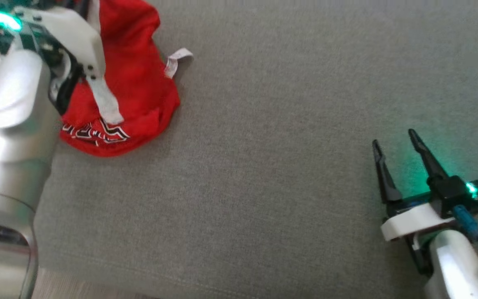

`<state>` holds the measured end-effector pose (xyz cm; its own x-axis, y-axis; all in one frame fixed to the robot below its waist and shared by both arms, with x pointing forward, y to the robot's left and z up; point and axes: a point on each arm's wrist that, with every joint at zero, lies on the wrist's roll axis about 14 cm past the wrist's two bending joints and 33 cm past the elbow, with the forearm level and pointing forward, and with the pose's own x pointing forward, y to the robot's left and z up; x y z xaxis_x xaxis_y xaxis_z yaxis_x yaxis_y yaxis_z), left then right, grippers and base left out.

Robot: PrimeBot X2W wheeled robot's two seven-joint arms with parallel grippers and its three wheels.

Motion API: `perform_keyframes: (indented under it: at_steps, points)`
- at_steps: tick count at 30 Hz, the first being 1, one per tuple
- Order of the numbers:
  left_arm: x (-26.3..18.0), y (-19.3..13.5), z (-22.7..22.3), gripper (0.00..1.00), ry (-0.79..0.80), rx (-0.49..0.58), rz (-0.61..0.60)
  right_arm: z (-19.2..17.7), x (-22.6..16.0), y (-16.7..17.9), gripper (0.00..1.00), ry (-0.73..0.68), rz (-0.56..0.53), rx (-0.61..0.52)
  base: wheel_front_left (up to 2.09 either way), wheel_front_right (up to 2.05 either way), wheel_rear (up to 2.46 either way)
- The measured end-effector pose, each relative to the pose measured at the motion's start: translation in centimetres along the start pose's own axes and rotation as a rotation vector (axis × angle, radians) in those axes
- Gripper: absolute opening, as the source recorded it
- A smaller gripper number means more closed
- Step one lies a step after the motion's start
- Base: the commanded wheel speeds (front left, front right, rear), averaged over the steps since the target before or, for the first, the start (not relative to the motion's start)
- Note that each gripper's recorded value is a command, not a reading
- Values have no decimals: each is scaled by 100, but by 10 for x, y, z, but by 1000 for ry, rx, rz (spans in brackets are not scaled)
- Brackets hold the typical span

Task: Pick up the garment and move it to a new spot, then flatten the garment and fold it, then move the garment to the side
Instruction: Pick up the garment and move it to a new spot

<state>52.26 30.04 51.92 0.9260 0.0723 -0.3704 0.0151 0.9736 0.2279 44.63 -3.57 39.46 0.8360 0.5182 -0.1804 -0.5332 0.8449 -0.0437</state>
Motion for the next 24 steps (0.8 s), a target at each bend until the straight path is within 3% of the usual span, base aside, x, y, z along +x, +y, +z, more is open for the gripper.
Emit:
perform_keyframes:
  at_steps: [5, 9, 14, 24]
  points:
    - [-18, -4, 54, 0, -166, 57, -22, 29, -8, 7, 100, -66, -19, 27, 0, 0, 0]
    - [-39, -33, 100, 0, -310, 101, -103, 51, -27, 3, 100, -113, -69, 39, 0, 0, 0]
    - [-64, -92, 153, 0, -462, 116, -260, 58, -65, -13, 100, -135, -163, 60, 0, 0, 0]
    - [-118, -249, 217, 0, -649, 94, -677, 69, -138, -48, 100, -196, -366, 88, 0, 0, 0]
